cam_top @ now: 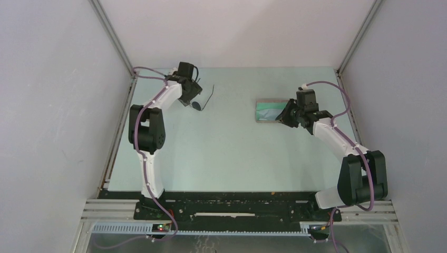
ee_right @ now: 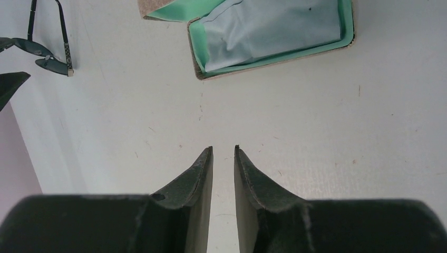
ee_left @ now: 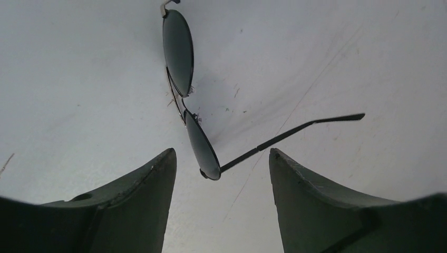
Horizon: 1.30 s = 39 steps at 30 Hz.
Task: Organize the sunglasses
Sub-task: Move the sunglasses to the center of the board.
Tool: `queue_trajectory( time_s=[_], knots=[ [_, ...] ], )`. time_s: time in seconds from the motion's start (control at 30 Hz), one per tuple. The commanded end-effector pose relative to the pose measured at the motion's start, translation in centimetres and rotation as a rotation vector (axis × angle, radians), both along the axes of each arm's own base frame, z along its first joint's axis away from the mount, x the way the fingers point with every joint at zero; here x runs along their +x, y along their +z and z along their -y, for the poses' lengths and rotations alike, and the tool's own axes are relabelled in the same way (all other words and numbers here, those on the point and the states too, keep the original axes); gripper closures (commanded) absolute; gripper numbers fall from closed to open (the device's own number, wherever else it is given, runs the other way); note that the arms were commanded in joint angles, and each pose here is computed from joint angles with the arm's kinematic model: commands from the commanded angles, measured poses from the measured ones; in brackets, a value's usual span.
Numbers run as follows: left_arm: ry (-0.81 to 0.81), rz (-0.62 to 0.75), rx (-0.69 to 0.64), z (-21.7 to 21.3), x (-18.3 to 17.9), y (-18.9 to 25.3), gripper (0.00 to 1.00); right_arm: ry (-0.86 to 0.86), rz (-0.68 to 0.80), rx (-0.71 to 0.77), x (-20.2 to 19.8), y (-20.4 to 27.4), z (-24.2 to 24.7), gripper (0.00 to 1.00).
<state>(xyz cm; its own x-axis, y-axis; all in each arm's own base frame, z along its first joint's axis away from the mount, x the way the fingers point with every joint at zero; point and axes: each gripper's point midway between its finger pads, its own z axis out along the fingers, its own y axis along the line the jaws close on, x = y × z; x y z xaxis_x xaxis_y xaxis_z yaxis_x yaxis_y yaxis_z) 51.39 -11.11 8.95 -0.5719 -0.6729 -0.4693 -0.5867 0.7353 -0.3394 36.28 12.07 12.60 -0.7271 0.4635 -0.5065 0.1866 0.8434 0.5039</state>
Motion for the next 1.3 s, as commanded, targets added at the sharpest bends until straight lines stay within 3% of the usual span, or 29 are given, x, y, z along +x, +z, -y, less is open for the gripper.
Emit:
queue_trajectory(
  time_s=[0.0,0.47,1.0,1.27],
  knots=[
    [0.223,0.057,-0.030,-1.6,1.1,1.2,0.31,0.033,0.000,0.005,-0.1,-0.1,-0.5,0.71],
    [0.376,0.071,-0.055,-2.5,3.3,-1.1,0.46,0.051,-0.038,0.022,-0.7,-0.8,-1.0,0.74],
    [0.345,-0.062,-0.024,-3.2,0.7,-6.2,0.64,0.055,-0.052,0.013,-1.2,-0.9,-1.3,0.75],
    [0.327,-0.089,-0.008,-3.5,-1.2,-6.7,0.71,0.068,-0.056,0.015,-1.6,-0.8,-2.1,0.76]
  ],
)
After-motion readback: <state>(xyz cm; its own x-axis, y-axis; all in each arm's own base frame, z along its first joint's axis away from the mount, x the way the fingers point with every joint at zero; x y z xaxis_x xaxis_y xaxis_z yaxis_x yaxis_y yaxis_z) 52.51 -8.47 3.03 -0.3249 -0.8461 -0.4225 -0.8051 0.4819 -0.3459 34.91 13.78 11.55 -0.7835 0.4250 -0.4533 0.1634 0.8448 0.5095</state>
